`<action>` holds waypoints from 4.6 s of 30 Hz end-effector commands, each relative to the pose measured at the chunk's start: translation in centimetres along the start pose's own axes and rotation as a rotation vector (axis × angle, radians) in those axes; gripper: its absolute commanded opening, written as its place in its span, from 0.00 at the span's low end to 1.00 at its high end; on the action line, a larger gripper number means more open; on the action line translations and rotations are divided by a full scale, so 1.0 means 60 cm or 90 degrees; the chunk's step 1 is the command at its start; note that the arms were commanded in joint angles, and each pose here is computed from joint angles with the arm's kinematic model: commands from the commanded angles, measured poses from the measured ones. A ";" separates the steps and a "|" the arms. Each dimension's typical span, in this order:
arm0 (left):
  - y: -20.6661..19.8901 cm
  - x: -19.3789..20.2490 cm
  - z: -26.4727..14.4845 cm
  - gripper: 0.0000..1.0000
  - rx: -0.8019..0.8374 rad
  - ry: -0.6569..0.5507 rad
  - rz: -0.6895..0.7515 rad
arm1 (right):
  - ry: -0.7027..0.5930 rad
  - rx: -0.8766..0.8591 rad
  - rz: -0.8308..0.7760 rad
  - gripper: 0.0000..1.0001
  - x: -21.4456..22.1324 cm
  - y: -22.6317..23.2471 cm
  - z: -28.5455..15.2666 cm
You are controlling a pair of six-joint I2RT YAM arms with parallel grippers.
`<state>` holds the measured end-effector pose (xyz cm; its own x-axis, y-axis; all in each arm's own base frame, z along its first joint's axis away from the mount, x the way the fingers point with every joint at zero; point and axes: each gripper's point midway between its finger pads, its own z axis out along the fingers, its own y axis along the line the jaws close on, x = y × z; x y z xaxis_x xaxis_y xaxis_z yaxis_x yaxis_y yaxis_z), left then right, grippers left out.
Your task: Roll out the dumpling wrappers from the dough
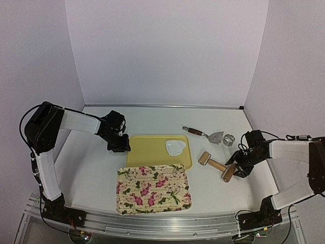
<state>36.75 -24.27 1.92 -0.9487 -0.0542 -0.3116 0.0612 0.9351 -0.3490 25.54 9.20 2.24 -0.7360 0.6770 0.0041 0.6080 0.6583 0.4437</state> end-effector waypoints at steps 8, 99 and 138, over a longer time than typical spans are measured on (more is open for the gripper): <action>-0.005 -0.011 -0.041 0.34 0.009 -0.031 -0.006 | -0.046 0.086 -0.013 0.76 -0.008 -0.045 -0.028; -0.332 -0.081 -0.142 0.60 0.311 -0.053 0.051 | 0.050 0.094 -0.485 0.00 0.076 0.458 0.093; -0.355 -0.036 -0.005 0.39 0.273 0.030 0.111 | 0.089 0.194 -0.502 0.00 0.079 0.382 0.190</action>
<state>37.43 -42.70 8.24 -0.9451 0.0979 -0.3117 0.2791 0.7377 -0.6147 39.81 32.06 4.25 -0.9931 -0.0354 -0.1117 -0.0539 0.9845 0.1669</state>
